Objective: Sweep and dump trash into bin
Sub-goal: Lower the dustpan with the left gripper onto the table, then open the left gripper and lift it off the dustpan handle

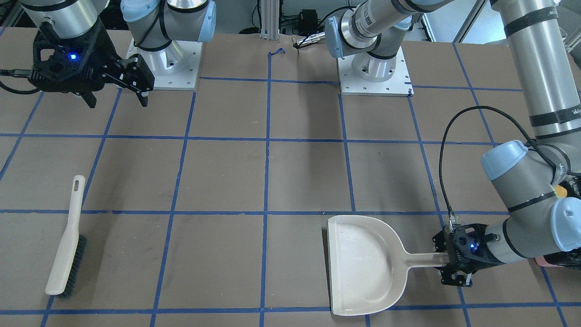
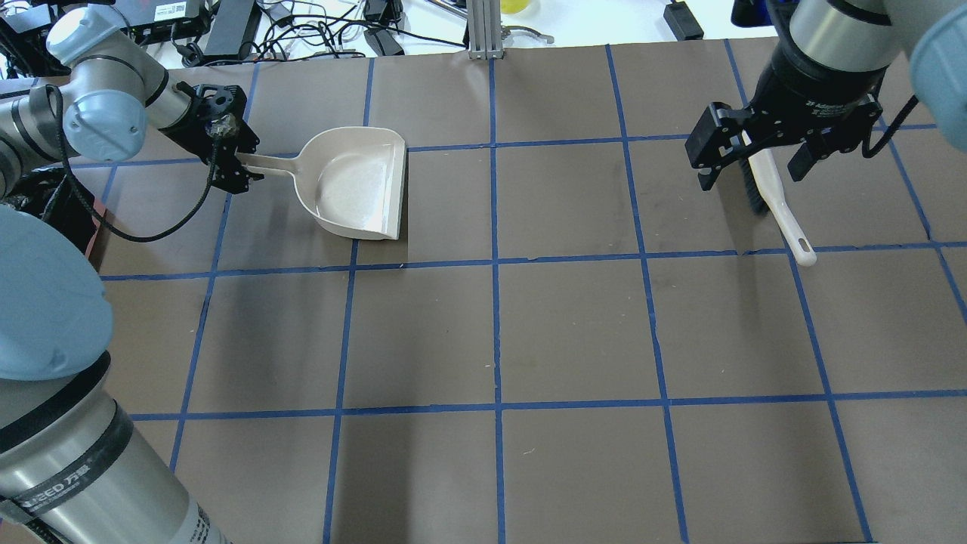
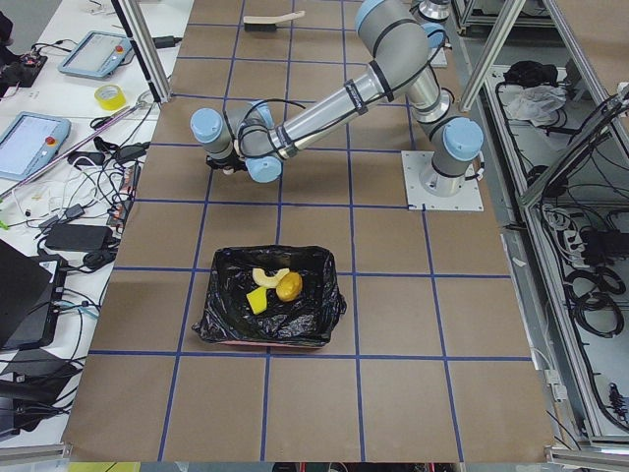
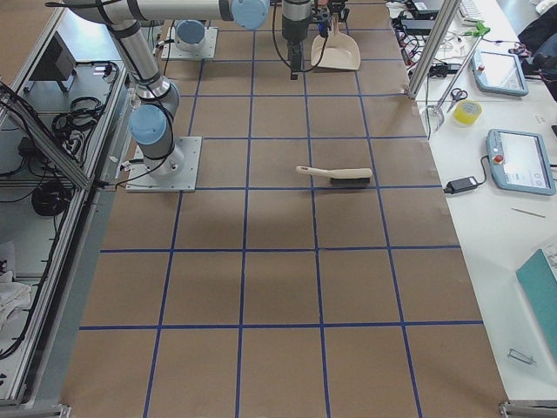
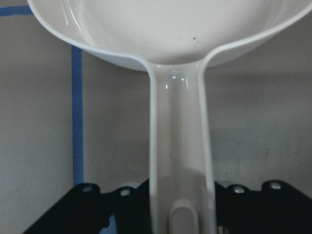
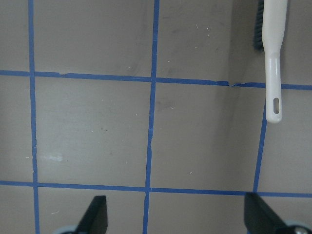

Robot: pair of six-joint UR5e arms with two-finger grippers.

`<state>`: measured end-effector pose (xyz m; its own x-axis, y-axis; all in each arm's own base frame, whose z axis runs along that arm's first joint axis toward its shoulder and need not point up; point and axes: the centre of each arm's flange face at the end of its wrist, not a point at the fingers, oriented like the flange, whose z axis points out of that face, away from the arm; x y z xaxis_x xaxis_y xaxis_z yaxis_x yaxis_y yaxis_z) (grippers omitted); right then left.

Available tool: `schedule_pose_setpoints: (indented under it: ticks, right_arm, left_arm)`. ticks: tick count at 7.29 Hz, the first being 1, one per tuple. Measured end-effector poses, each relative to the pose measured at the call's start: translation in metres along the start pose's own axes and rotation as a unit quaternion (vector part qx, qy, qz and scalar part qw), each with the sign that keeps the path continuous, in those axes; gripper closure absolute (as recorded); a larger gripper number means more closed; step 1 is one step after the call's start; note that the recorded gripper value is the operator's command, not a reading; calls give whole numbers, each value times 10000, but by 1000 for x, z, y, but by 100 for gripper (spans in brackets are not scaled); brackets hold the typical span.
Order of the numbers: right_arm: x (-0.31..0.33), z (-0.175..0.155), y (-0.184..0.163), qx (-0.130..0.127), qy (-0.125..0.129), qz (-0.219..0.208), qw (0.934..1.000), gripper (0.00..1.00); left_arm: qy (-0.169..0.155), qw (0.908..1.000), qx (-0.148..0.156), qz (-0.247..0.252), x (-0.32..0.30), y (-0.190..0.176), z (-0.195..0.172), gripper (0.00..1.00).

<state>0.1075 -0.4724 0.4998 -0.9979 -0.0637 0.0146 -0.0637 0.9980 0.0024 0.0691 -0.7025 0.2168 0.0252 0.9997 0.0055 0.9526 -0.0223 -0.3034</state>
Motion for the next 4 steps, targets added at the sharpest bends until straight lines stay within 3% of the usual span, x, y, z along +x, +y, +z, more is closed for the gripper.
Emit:
schedule_pose_setpoints:
  ticks: [2, 4]
  right_arm:
    - [0, 0, 0, -10, 24, -38, 10000, 0]
    - [1, 0, 0, -16, 24, -49, 10000, 0]
  left_arm:
    - [-23, 10000, 60, -28, 0, -3, 3, 0]
    - [-213, 9996, -39, -204, -13, -23, -35, 0]
